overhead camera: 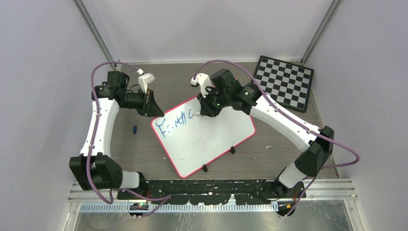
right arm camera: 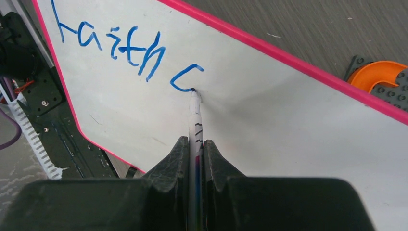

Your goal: Write a sentence on the whiteboard

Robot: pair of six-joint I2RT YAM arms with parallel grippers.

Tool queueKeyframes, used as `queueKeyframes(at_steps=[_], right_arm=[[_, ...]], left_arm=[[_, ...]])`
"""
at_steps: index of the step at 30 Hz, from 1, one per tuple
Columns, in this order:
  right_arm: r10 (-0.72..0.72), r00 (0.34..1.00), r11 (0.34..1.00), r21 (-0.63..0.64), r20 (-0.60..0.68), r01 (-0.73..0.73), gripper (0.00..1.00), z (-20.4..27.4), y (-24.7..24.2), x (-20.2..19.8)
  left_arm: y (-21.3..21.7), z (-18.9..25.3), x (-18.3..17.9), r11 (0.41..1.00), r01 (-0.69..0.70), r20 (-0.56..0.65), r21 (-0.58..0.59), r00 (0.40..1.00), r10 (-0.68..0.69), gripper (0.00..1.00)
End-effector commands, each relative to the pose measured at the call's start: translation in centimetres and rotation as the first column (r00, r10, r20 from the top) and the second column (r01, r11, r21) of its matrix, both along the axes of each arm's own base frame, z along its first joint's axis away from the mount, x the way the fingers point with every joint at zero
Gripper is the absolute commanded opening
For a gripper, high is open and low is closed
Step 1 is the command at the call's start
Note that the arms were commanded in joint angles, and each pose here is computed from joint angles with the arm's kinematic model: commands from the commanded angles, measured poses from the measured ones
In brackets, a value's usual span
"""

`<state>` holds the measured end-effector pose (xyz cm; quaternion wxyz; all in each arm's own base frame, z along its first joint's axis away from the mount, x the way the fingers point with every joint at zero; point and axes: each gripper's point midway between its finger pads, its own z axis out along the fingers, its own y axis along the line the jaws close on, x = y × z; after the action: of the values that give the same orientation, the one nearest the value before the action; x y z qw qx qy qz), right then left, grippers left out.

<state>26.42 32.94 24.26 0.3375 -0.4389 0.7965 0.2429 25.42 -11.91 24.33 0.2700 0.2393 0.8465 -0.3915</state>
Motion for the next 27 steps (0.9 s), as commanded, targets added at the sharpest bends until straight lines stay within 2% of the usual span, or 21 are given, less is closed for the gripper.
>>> queueKeyframes(at_steps=[1,13,27], right_arm=[[-0.056,0.992,0.998,0.019,0.116,0.055,0.00,2.9,-0.6,2.6],[-0.052,0.993,0.998,0.032,0.105,0.049,0.00,3.1,-0.1,2.9],[-0.020,1.000,1.000,0.001,0.000,0.020,0.00,-0.3,-1.0,-0.2]], left_arm=[[-1.1,-0.9,-1.6,0.999,0.048,-0.093,-0.010,0.994,-0.048,0.00],[-1.1,-1.1,-1.5,0.999,0.052,-0.094,-0.007,0.994,-0.052,0.00],[-1.8,-1.0,-1.5,0.995,0.095,-0.090,0.010,0.991,-0.094,0.00]])
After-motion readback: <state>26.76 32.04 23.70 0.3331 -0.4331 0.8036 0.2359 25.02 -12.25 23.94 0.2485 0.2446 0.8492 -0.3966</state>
